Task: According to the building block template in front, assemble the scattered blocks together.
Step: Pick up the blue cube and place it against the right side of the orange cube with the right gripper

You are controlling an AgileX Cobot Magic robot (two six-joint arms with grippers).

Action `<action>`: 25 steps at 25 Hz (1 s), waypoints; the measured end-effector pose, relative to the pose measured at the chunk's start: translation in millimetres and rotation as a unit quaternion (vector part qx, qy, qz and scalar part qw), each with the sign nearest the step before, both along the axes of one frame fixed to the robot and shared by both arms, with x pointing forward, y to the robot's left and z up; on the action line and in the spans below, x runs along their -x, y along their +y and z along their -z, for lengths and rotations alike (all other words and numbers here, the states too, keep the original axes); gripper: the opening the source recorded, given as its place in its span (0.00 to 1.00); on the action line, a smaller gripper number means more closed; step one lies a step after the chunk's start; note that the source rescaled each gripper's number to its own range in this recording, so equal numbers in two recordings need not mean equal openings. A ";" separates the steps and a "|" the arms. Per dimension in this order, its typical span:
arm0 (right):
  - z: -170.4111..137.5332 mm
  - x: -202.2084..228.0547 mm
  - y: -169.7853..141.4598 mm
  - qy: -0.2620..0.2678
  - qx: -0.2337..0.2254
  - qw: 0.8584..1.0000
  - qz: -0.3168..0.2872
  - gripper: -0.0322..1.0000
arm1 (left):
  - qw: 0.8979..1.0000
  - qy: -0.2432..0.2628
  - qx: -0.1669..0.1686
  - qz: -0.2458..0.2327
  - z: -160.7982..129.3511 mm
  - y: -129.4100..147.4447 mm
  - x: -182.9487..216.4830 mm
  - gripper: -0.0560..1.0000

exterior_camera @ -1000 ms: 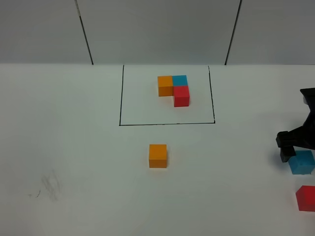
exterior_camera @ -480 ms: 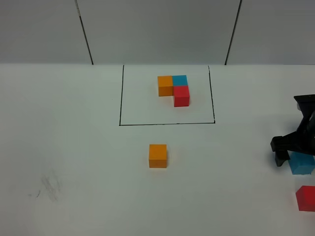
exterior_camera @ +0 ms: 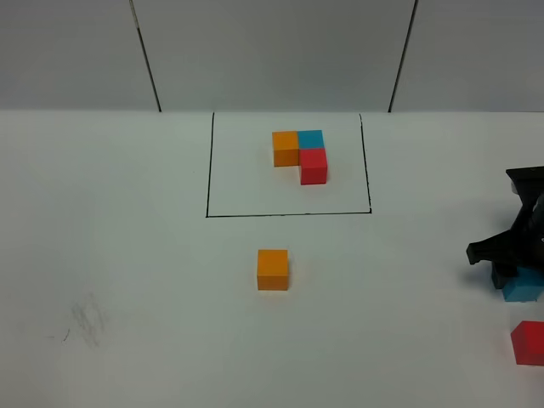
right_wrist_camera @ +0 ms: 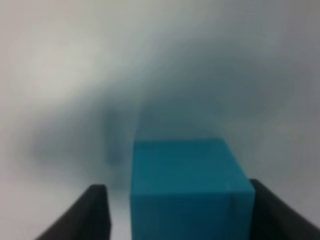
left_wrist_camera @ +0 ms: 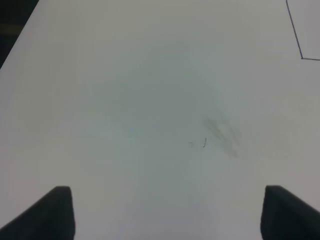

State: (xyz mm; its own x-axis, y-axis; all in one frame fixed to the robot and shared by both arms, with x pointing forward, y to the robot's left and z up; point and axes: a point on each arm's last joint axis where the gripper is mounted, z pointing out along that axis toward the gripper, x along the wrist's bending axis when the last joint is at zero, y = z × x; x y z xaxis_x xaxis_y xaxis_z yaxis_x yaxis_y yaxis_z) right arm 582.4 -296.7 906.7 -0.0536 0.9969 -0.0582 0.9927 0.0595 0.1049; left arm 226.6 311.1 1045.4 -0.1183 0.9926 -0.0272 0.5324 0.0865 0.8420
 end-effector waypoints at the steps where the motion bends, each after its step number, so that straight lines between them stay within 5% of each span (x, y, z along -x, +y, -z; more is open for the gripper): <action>1: -0.2 -0.1 0.0 0.000 0.000 1.000 0.000 0.23 | 1.000 0.000 0.000 0.000 0.0 0.0 0.0 0.69; 8: -0.2 0.0 -1.3 0.001 0.008 1.000 -0.010 0.24 | 1.000 0.000 0.000 0.000 0.0 0.0 0.0 0.69; 15: -19.6 2.6 7.8 0.005 0.054 0.991 -0.121 0.24 | 1.000 0.000 0.000 0.000 0.0 0.0 0.0 0.69; 22: -42.9 -7.7 42.2 -0.001 0.082 0.953 -0.291 0.24 | 1.000 0.000 0.000 0.000 0.0 0.0 0.0 0.69; 25: -49.8 -9.7 63.9 -0.010 0.091 0.922 -0.376 0.24 | 1.000 0.000 0.000 0.000 0.0 0.0 0.0 0.69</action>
